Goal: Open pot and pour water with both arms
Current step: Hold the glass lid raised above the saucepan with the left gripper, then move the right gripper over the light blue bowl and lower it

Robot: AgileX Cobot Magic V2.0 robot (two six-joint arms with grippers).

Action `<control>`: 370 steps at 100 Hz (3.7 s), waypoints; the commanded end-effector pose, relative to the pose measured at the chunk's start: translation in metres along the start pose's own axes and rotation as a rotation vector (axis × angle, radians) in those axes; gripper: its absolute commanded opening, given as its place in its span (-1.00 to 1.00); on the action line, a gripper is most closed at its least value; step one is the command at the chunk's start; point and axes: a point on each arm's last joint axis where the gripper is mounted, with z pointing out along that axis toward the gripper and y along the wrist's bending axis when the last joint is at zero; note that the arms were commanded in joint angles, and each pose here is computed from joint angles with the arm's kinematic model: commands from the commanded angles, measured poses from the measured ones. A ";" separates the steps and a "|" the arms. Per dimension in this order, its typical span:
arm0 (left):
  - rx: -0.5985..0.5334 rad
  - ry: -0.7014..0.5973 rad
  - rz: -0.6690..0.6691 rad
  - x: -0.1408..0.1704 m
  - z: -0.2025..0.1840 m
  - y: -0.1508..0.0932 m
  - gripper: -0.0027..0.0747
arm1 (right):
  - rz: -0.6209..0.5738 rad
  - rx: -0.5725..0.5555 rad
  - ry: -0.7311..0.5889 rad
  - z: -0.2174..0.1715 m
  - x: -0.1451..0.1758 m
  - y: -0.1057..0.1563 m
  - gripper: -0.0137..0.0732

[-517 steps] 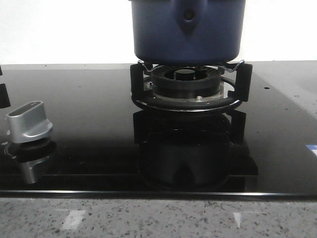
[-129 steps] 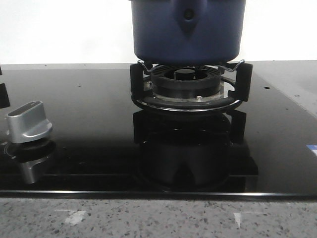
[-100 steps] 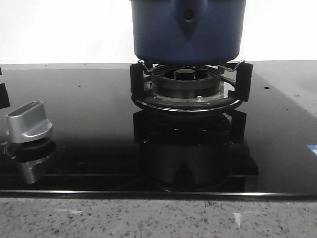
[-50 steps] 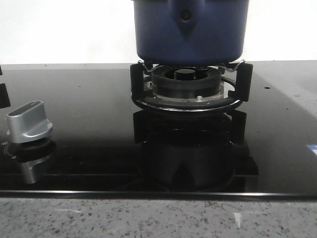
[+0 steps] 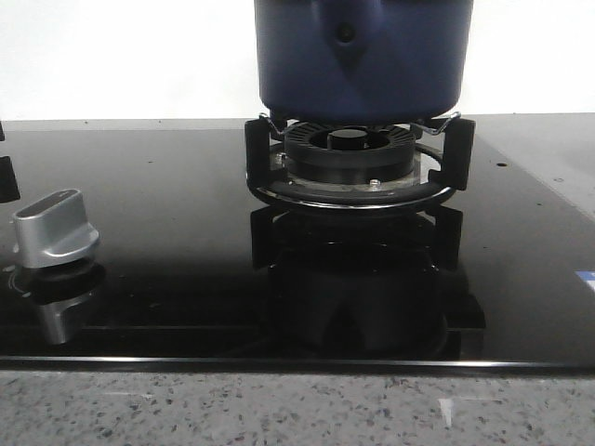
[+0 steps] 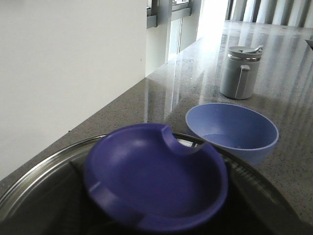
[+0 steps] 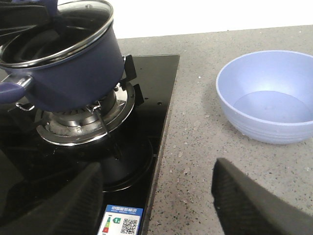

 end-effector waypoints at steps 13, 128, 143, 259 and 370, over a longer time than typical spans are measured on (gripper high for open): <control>0.037 -0.163 0.032 -0.053 -0.020 -0.017 -0.31 | -0.014 -0.001 -0.094 -0.002 -0.016 0.001 0.32; -0.339 -0.198 0.032 -0.077 -0.189 -0.064 -0.30 | -0.012 -0.002 -0.080 -0.002 -0.015 0.001 0.32; -0.359 -0.174 0.006 -0.060 -0.195 -0.076 -0.30 | -0.008 -0.007 -0.080 -0.002 -0.015 0.001 0.32; -0.283 -0.137 -0.046 -0.039 -0.184 -0.091 -0.20 | 0.011 0.270 0.271 0.026 -0.142 -0.012 0.32; -0.275 -0.167 -0.062 -0.041 -0.184 -0.091 -0.20 | 0.479 0.576 0.481 0.119 -0.124 -0.110 0.22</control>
